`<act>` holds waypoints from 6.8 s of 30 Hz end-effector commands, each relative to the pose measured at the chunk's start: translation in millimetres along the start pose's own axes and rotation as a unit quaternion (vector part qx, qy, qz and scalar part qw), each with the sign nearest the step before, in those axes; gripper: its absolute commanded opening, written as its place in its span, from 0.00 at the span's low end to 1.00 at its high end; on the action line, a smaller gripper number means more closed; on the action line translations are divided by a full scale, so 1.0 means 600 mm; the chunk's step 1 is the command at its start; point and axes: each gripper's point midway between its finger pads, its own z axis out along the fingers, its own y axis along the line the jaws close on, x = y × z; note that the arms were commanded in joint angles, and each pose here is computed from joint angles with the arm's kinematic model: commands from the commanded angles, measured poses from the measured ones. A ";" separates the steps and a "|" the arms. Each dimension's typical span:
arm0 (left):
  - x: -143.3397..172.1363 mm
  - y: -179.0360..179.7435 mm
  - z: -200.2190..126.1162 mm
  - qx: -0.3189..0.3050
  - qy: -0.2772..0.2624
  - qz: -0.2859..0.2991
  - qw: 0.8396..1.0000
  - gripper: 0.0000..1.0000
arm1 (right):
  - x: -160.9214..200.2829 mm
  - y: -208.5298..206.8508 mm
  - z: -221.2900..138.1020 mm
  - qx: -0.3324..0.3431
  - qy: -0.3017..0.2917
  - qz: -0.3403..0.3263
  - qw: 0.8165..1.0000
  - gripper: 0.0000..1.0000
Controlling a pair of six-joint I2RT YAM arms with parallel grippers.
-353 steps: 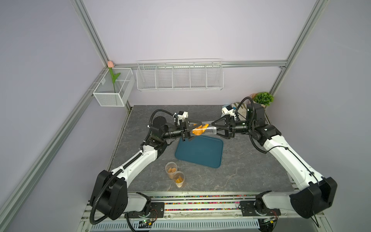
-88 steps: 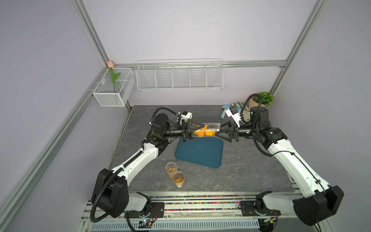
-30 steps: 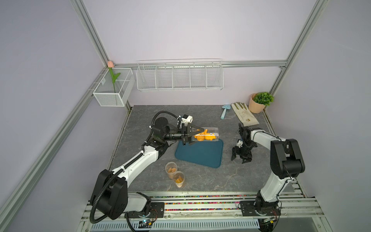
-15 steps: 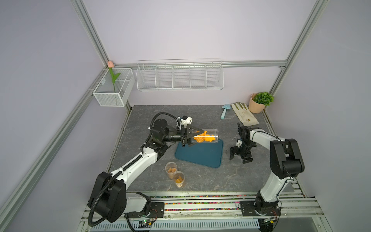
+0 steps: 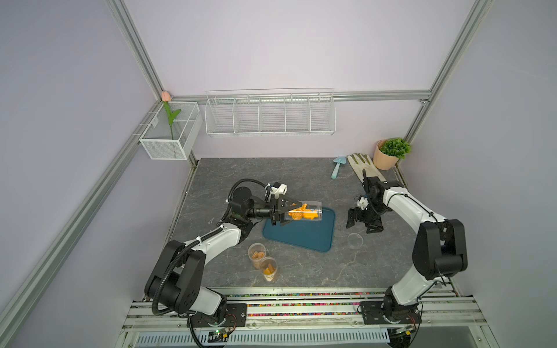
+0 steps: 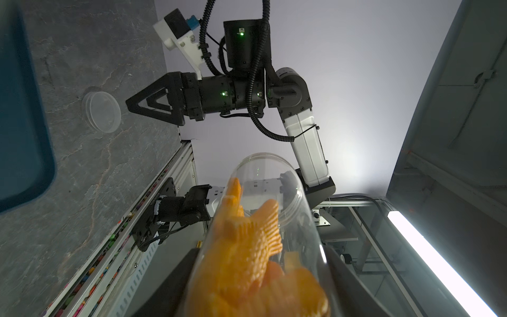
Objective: Pour the cookies out of the jar
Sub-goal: Place the lid at the center of the board, then pour the cookies in the jar onto the tray, then place the jar at the center of the board.
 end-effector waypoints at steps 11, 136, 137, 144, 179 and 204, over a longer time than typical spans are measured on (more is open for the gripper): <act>-0.012 0.061 -0.026 0.000 0.007 -0.001 1.000 0.60 | 0.015 0.016 -0.048 -0.021 0.003 -0.022 1.000 0.92; -0.061 0.234 -0.110 -0.310 -0.031 -0.008 0.950 0.64 | 0.044 0.054 -0.035 -0.096 -0.008 -0.029 0.995 0.88; -0.060 0.234 -0.113 -0.318 -0.029 -0.007 0.948 0.64 | 0.044 0.054 -0.034 -0.097 -0.008 -0.029 0.995 0.88; -0.066 0.206 -0.136 -0.380 -0.045 0.039 0.923 0.64 | 0.043 0.056 -0.033 -0.100 -0.006 -0.025 0.995 0.88; -0.045 0.102 -0.088 -0.226 -0.051 0.039 0.972 0.64 | 0.021 0.124 -0.092 -0.202 -0.067 0.002 0.977 0.88; -0.042 0.088 -0.083 -0.197 -0.060 0.034 0.978 0.64 | 0.027 0.155 -0.129 -0.262 -0.092 -0.011 0.961 0.88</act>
